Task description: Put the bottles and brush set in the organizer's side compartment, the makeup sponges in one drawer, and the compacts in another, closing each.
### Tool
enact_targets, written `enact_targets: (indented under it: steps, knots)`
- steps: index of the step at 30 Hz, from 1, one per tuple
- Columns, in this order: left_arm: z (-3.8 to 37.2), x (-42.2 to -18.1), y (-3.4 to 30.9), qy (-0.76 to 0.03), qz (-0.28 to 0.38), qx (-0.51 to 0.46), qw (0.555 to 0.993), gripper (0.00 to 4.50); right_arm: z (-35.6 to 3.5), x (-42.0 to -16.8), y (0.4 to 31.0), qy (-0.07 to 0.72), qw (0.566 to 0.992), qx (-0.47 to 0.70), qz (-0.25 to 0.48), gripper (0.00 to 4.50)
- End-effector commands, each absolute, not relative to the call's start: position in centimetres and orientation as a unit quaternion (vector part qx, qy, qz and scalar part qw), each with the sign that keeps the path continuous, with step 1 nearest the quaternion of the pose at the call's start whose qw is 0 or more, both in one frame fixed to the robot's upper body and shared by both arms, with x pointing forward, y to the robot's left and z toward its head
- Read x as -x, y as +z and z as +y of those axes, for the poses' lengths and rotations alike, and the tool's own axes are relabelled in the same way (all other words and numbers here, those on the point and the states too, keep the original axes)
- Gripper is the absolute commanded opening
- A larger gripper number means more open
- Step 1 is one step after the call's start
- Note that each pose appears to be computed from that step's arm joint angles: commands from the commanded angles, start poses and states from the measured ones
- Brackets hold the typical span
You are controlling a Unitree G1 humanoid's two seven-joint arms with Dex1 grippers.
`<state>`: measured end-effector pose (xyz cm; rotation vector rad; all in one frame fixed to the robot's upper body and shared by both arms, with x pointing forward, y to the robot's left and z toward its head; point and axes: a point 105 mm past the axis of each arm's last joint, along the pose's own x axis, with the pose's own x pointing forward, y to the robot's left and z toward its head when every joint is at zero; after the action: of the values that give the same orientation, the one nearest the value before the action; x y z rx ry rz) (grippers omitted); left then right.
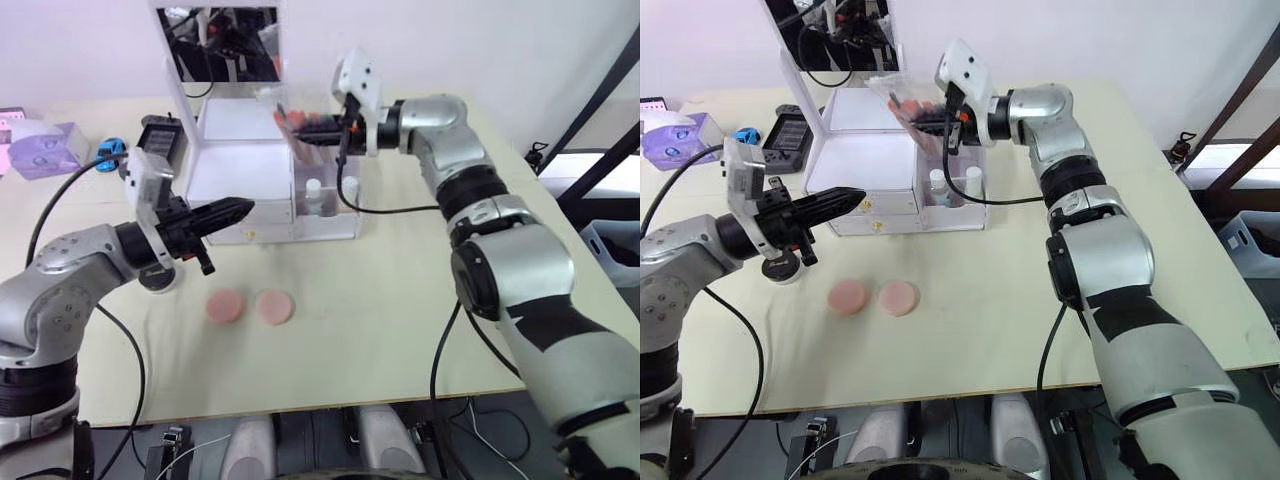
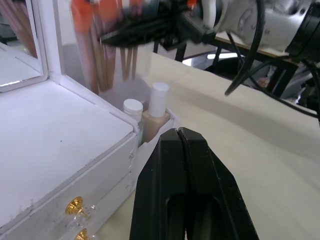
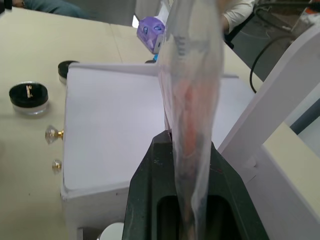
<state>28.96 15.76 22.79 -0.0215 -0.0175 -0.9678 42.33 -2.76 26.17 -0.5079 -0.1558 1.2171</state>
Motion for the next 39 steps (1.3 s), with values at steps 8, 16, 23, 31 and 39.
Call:
enact_targets:
  steps: [8, 16, 23, 31, 39]
  knots:
    - [15.7, -28.2, 24.3, -0.462, -0.029, -0.001, 0.886, 0.00, -3.0, -43.0, 26.0, 0.523, 0.790, 0.300, -0.109, 0.03]
    - [15.4, -28.2, 24.3, -0.465, -0.027, -0.001, 0.885, 0.00, -2.4, -43.3, 25.1, 0.508, 0.793, 0.319, -0.106, 0.03]
    - [15.1, -28.4, 24.2, -0.472, -0.026, 0.003, 0.881, 0.00, -2.6, -43.3, 25.8, 0.503, 0.797, 0.312, -0.119, 3.24]
    - [14.7, -28.7, 23.9, -0.483, -0.023, 0.007, 0.875, 0.00, -4.1, -42.6, 28.3, 0.518, 0.790, 0.289, -0.157, 4.46]
    - [14.6, -29.2, 23.7, -0.493, -0.020, 0.007, 0.870, 0.00, -5.6, -38.3, 29.2, 0.635, 0.730, 0.224, -0.116, 4.46]
